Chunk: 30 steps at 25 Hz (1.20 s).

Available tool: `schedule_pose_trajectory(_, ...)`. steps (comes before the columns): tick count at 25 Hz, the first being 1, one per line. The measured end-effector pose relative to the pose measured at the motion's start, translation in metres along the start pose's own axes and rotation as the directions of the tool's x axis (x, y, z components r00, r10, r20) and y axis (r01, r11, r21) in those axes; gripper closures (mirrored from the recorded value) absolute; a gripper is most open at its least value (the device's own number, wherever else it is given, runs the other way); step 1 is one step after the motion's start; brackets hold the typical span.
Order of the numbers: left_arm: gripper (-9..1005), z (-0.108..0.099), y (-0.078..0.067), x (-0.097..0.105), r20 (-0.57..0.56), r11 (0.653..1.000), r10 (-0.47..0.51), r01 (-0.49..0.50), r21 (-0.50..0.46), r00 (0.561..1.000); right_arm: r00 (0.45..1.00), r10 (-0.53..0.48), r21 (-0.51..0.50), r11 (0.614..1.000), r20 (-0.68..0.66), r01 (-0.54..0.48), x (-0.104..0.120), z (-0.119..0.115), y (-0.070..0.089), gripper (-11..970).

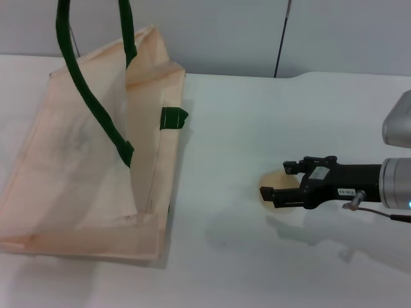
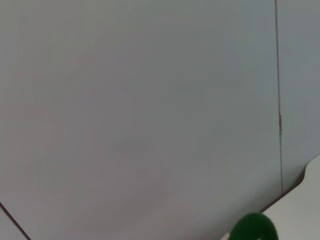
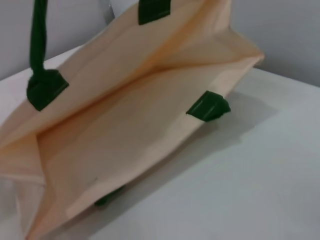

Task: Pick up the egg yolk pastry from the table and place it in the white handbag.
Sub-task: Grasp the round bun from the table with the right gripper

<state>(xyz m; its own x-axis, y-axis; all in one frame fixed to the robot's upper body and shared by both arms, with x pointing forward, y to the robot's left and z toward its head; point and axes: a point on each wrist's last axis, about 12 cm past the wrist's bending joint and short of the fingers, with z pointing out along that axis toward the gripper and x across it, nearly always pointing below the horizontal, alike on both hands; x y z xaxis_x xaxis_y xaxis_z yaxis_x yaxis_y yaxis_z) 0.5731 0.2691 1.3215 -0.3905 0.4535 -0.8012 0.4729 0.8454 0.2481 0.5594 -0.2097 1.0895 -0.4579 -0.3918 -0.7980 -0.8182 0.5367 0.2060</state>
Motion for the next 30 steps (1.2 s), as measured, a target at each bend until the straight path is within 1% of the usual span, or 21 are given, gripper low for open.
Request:
schedule_pose_trajectory(11,866,-0.001,-0.002,0.0,-0.004,1.0,0.003,-0.003,0.009,1.0,0.999,0.017,0.022,1.0,-0.029,-0.016,-0.002,0.014,-0.014,80)
schedule_pose_trajectory(16,866,-0.001,-0.002,-0.001,-0.006,1.0,0.006,-0.006,0.013,1.0,0.999,0.014,0.027,1.0,-0.045,-0.013,-0.002,0.019,-0.015,79)
schedule_pose_trajectory(21,866,-0.001,-0.003,-0.002,-0.005,1.0,0.007,-0.007,0.014,1.0,0.998,0.018,0.03,0.999,-0.055,-0.016,-0.001,0.019,-0.017,79)
schedule_pose_trajectory(30,865,-0.001,-0.002,-0.002,-0.008,1.0,0.008,-0.008,0.013,1.0,0.996,0.029,0.071,0.997,-0.081,-0.023,0.007,0.019,-0.024,78)
